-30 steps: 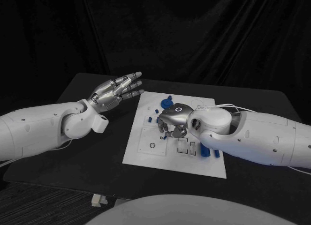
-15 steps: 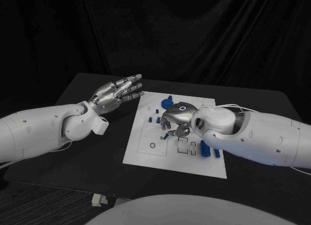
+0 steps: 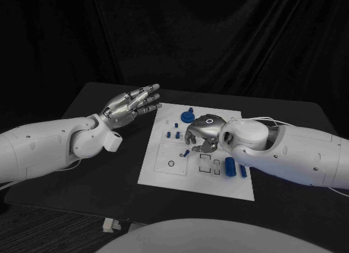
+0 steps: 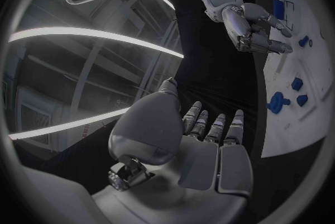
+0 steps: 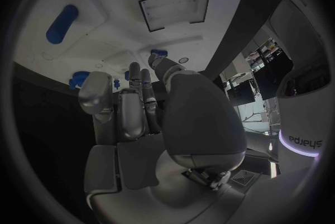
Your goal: Assemble the parts on the task board
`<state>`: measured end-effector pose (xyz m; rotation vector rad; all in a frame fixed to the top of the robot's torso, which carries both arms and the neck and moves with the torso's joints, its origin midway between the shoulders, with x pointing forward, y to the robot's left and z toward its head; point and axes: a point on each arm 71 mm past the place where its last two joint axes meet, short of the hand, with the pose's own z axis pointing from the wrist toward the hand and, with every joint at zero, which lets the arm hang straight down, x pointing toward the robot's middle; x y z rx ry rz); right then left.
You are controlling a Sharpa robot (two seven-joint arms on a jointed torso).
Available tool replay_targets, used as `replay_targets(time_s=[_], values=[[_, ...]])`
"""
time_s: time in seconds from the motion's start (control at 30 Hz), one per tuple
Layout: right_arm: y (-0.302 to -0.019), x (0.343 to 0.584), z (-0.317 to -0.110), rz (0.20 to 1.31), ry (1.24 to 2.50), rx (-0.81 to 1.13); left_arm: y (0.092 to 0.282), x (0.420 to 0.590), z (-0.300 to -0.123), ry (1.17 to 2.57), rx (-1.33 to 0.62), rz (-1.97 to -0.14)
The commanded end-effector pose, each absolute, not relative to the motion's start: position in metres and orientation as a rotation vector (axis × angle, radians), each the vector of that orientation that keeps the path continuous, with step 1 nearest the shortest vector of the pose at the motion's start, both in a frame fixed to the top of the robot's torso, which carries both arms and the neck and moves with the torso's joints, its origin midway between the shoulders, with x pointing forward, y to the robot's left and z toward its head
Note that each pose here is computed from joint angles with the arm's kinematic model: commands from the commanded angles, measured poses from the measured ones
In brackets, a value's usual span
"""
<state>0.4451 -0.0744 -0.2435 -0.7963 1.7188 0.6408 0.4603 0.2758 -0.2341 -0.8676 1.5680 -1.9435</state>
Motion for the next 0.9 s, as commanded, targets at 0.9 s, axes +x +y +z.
replay_targets(time_s=[0.9], values=[[-0.072, 0.445, -0.265, 0.67, 1.716, -0.79, 0.275, 0.459, -0.233, 1.548, -0.864, -1.979]])
